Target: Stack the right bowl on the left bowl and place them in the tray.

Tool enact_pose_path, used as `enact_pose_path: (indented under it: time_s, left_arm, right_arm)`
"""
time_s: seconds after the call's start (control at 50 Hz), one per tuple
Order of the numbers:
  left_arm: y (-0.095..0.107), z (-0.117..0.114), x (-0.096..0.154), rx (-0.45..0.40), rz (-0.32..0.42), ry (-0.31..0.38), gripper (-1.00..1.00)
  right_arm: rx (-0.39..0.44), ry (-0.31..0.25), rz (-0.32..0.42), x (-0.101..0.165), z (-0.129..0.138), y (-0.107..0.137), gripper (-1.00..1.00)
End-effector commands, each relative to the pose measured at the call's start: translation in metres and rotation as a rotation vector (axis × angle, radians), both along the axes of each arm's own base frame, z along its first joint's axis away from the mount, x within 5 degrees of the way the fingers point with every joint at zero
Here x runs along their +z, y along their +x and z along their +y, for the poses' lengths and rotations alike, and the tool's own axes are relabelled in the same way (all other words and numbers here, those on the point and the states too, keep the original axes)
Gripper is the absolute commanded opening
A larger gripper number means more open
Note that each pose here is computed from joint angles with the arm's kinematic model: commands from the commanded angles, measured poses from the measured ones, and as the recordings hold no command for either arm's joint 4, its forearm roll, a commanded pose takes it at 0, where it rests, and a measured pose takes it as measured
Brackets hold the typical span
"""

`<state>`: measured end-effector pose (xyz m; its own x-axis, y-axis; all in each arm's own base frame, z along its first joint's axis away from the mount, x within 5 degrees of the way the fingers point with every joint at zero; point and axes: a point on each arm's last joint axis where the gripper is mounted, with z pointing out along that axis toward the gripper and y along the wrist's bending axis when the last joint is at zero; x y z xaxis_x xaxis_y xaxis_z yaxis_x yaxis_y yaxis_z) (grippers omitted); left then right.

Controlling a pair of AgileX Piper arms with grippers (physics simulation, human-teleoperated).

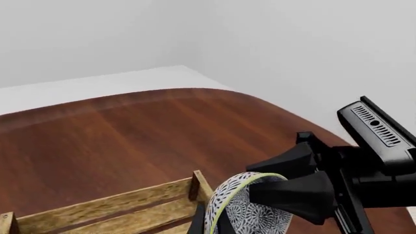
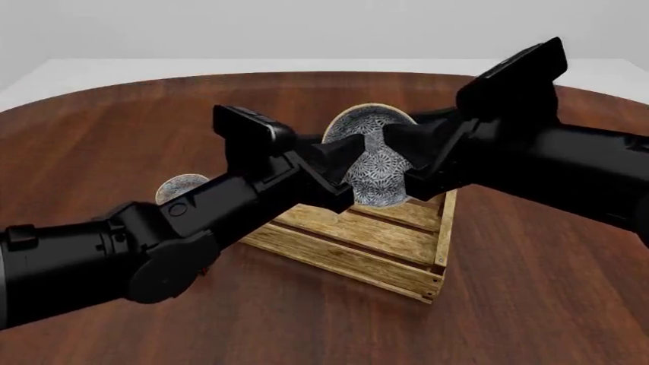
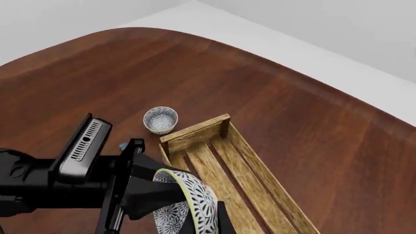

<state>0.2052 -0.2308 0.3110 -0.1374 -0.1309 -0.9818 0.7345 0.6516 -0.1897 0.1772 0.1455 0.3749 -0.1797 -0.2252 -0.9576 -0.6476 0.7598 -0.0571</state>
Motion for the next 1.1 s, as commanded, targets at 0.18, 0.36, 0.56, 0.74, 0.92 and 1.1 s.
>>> enact_pose_path:
  time_s: [0.18,0.36,0.56,0.74,0.92,1.1]
  left_arm:
    - [0.003,0.007,-0.006,0.021,-0.007,0.027,-1.00]
    - [0.001,0.006,-0.006,0.016,-0.006,0.022,-1.00]
    - [0.003,0.004,-0.006,0.015,-0.005,0.020,-1.00]
    - [0.010,0.000,-0.005,0.022,-0.002,0.016,-1.00]
    - [0.026,-0.006,-0.001,0.047,0.000,0.013,-1.00]
    - [0.044,-0.012,-0.011,0.072,0.016,0.023,-1.00]
  right_arm:
    - [-0.009,0.014,-0.018,0.006,-0.004,-0.003,1.00]
    - [-0.014,0.010,-0.020,0.006,-0.005,-0.002,1.00]
    - [-0.014,0.013,-0.018,0.006,-0.006,-0.002,1.00]
    - [-0.009,0.016,-0.012,0.005,-0.005,-0.004,1.00]
    - [-0.008,0.018,-0.011,0.005,-0.007,-0.007,1.00]
    - [-0.012,0.019,-0.015,0.007,-0.010,-0.009,1.00]
